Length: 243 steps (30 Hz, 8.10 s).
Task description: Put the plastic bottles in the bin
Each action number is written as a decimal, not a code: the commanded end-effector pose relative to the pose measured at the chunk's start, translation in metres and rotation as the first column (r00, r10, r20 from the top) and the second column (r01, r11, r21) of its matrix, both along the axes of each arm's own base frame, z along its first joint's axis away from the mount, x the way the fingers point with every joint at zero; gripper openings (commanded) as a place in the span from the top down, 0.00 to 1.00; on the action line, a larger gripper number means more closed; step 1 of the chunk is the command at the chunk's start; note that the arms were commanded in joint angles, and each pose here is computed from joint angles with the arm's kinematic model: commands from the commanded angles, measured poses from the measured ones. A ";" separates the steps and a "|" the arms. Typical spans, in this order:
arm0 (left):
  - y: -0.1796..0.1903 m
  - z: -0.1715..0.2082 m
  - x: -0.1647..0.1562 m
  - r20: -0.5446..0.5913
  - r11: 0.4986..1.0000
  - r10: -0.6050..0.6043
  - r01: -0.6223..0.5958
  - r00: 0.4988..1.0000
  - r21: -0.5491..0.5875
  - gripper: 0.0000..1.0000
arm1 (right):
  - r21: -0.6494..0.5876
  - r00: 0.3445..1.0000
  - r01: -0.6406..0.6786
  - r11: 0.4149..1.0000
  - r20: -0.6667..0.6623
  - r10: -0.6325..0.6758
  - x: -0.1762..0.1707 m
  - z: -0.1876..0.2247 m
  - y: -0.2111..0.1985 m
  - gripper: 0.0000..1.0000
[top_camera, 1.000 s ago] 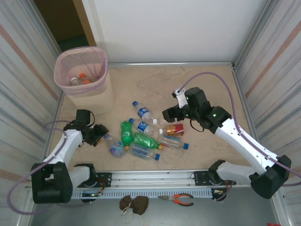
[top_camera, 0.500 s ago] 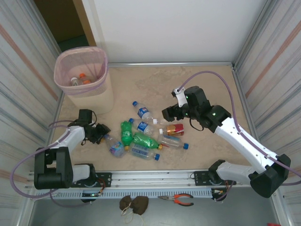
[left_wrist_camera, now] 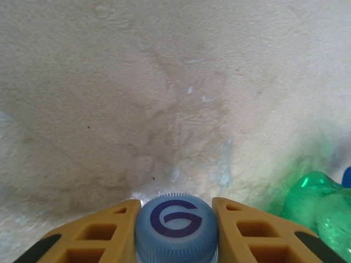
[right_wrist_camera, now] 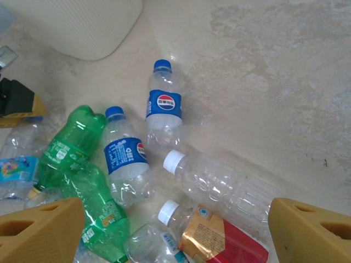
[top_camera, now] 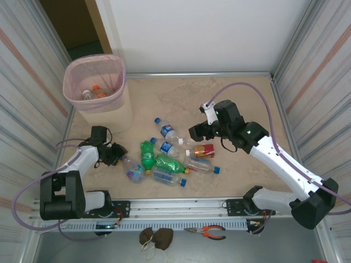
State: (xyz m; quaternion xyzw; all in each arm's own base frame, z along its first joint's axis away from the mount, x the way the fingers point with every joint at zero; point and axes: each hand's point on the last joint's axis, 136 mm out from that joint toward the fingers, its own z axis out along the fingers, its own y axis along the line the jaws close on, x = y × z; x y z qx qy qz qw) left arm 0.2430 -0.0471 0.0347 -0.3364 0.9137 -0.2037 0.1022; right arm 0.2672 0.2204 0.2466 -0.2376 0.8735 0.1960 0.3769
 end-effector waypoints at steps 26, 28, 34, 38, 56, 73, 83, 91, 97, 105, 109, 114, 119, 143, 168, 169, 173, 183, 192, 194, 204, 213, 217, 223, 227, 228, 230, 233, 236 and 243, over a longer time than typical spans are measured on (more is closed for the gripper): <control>0.016 0.325 0.057 0.645 0.920 -0.341 0.103 0.684 0.378 0.87 | 0.016 0.993 0.018 1.000 0.120 -0.020 0.005 0.043 -0.004 0.15; 0.016 0.351 0.066 0.677 0.906 -0.372 0.091 0.636 0.413 0.88 | 0.017 0.992 0.016 1.000 0.124 -0.018 0.006 0.045 -0.003 0.15; 0.025 0.419 0.098 0.722 0.845 -0.462 0.009 0.514 0.534 0.91 | 0.017 0.990 0.013 1.000 0.139 -0.015 0.007 0.051 -0.001 0.15; 0.037 0.457 0.119 0.741 0.799 -0.497 -0.096 0.451 0.594 0.97 | 0.015 0.989 0.014 1.000 0.144 -0.016 0.007 0.052 -0.001 0.15; 0.066 0.432 0.245 0.657 0.665 -0.589 -0.180 0.470 0.724 1.00 | -0.006 0.989 0.026 1.000 0.143 -0.025 0.009 0.050 0.004 0.15; 0.049 0.240 0.264 0.525 0.761 -0.549 0.129 0.650 0.636 1.00 | -0.030 0.992 0.017 0.999 0.125 -0.014 0.012 0.039 0.010 0.14; 0.055 0.164 0.253 0.442 0.771 -0.523 0.184 0.729 0.610 1.00 | -0.033 0.992 0.017 0.999 0.123 -0.013 0.012 0.038 0.008 0.14; 0.065 0.165 0.264 0.450 0.797 -0.494 0.182 0.744 0.575 0.76 | -0.027 0.992 0.023 0.999 0.123 -0.019 0.011 0.042 0.008 0.13; 0.063 0.206 0.267 0.503 0.798 -0.501 0.149 0.704 0.585 0.52 | -0.016 0.992 0.040 0.999 0.118 -0.038 0.011 0.046 0.005 0.12; 0.059 0.273 0.258 0.576 0.790 -0.519 0.096 0.631 0.606 0.41 | 0.000 0.993 0.076 0.997 0.089 -0.076 0.012 0.045 -0.001 0.12; 0.055 0.304 0.250 0.608 0.790 -0.529 0.082 0.593 0.608 0.40 | 0.014 0.993 0.096 0.995 0.074 -0.096 0.013 0.047 -0.005 0.12; 0.044 0.339 0.237 0.646 0.801 -0.539 0.095 0.541 0.591 0.41 | 0.042 0.991 0.132 0.990 0.028 -0.134 0.014 0.046 -0.010 0.12; 0.028 0.364 0.215 0.671 0.812 -0.552 0.135 0.495 0.568 0.43 | 0.065 0.979 0.195 0.979 -0.066 -0.191 0.017 0.038 -0.018 0.13; -0.091 0.262 0.078 0.365 0.735 -0.660 0.463 0.657 0.495 0.46 | 0.045 0.940 0.256 0.966 -0.246 -0.238 0.026 0.007 -0.030 0.16; -0.118 0.053 0.015 0.077 0.795 -0.590 0.562 0.804 0.227 0.25 | 0.062 0.935 0.233 0.970 -0.288 -0.207 0.024 0.000 -0.022 0.17; -0.119 0.048 0.014 0.068 0.796 -0.589 0.564 0.805 0.218 0.25 | 0.060 0.934 0.234 0.970 -0.290 -0.207 0.024 -0.001 -0.022 0.17; -0.119 0.030 0.009 0.029 0.797 -0.587 0.571 0.809 0.198 0.26 | 0.058 0.934 0.235 0.970 -0.290 -0.209 0.025 -0.002 -0.022 0.16; -0.116 0.006 -0.004 -0.044 0.792 -0.589 0.587 0.807 0.164 0.27 | 0.052 0.932 0.230 0.972 -0.299 -0.205 0.025 -0.005 -0.021 0.17; -0.115 -0.002 -0.012 -0.068 0.789 -0.594 0.597 0.801 0.144 0.31 | 0.047 0.930 0.231 0.972 -0.304 -0.206 0.025 -0.008 -0.021 0.16; -0.114 -0.001 -0.012 -0.068 0.789 -0.593 0.596 0.802 0.148 0.33 | 0.049 0.931 0.231 0.972 -0.303 -0.206 0.025 -0.007 -0.021 0.17; -0.105 0.021 -0.009 -0.042 0.786 -0.587 0.582 0.808 0.207 0.37 | 0.047 0.930 0.231 0.972 -0.303 -0.207 0.025 -0.008 -0.021 0.16; -0.101 0.085 0.006 0.067 0.777 -0.602 0.564 0.796 0.279 0.38 | 0.052 0.933 0.233 0.971 -0.295 -0.208 0.025 -0.005 -0.022 0.17; -0.102 0.128 0.018 0.160 0.777 -0.610 0.547 0.776 0.310 0.40 | 0.054 0.934 0.235 0.971 -0.291 -0.209 0.025 -0.003 -0.022 0.17; -0.099 0.189 0.036 0.273 0.776 -0.619 0.518 0.737 0.360 0.41 | 0.055 0.934 0.238 0.970 -0.286 -0.213 0.025 -0.001 -0.023 0.17; -0.093 0.232 0.048 0.341 0.773 -0.623 0.489 0.704 0.404 0.41 | 0.055 0.935 0.238 0.970 -0.281 -0.214 0.025 0.001 -0.023 0.17; -0.091 0.245 0.051 0.362 0.775 -0.621 0.476 0.695 0.416 0.42 | 0.057 0.937 0.237 0.970 -0.278 -0.213 0.026 0.002 -0.023 0.17; -0.085 0.266 0.058 0.393 0.777 -0.619 0.454 0.680 0.436 0.42 | 0.056 0.937 0.238 0.970 -0.277 -0.214 0.026 0.002 -0.023 0.17; -0.074 0.296 0.070 0.436 0.780 -0.612 0.414 0.660 0.468 0.41 | 0.059 0.937 0.239 0.969 -0.276 -0.214 0.026 0.003 -0.023 0.17; -0.058 0.320 0.082 0.466 0.784 -0.602 0.368 0.648 0.500 0.41 | 0.062 0.938 0.237 0.970 -0.273 -0.212 0.026 0.005 -0.023 0.17; -0.020 0.374 0.111 0.508 0.772 -0.584 0.240 0.633 0.588 0.42 | 0.072 0.939 0.239 0.968 -0.269 -0.212 0.027 0.009 -0.022 0.17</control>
